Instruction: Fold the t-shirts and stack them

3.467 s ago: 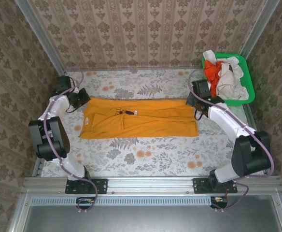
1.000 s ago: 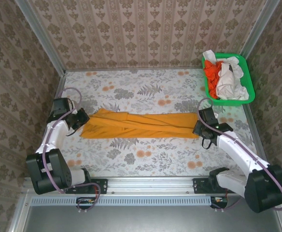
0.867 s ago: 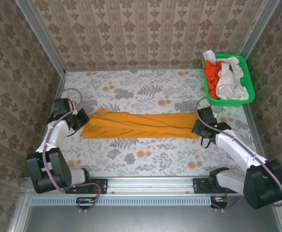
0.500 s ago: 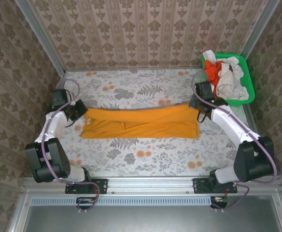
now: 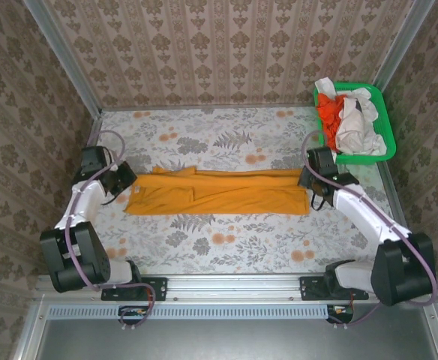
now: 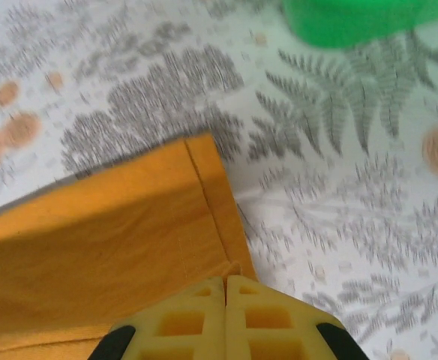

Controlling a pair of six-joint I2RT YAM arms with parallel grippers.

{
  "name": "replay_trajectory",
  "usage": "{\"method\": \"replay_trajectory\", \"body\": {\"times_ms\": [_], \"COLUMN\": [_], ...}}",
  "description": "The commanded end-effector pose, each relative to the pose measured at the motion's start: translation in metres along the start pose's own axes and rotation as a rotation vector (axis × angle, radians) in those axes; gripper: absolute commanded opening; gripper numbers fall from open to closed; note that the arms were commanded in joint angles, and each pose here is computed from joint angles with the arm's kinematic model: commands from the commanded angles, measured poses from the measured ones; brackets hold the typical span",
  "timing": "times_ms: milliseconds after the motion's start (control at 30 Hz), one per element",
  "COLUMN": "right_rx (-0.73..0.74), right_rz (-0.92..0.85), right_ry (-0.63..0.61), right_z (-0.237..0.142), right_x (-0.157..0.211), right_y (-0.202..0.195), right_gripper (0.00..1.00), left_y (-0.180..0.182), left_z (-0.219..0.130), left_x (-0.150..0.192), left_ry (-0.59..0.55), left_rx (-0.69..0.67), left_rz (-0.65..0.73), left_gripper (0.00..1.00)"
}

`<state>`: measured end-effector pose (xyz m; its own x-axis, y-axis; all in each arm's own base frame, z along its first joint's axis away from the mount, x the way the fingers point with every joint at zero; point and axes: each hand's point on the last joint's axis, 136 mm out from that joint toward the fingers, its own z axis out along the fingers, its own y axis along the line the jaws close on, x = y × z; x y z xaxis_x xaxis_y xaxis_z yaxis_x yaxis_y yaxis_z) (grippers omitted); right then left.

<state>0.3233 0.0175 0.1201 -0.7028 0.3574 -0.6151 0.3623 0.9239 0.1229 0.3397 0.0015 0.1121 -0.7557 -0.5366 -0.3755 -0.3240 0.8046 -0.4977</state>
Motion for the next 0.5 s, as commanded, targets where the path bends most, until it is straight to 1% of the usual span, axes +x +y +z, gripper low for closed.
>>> {"method": "replay_trajectory", "body": {"times_ms": [0, 67, 167, 467], "right_rx": [-0.003, 0.006, 0.008, -0.085], "right_rz": [0.069, 0.075, 0.076, 0.139], "right_ry": [0.027, 0.042, 0.056, 0.1], "right_z": [-0.006, -0.005, -0.004, -0.011], "right_x": [0.021, 0.031, 0.036, 0.047], "right_y": [-0.012, -0.017, -0.019, -0.006], "right_gripper": [0.0, 0.0, 0.0, 0.0], "left_y": [0.012, 0.014, 0.014, 0.016], "left_z": [0.0, 0.002, 0.003, 0.003], "left_x": [0.007, 0.009, 0.008, 0.0], "left_ry": [-0.004, 0.005, 0.002, -0.019], "left_rx": [-0.023, -0.023, -0.022, -0.035], "left_rz": [-0.011, -0.022, -0.021, -0.029], "left_gripper": [0.0, 0.0, 0.0, 0.0]}}
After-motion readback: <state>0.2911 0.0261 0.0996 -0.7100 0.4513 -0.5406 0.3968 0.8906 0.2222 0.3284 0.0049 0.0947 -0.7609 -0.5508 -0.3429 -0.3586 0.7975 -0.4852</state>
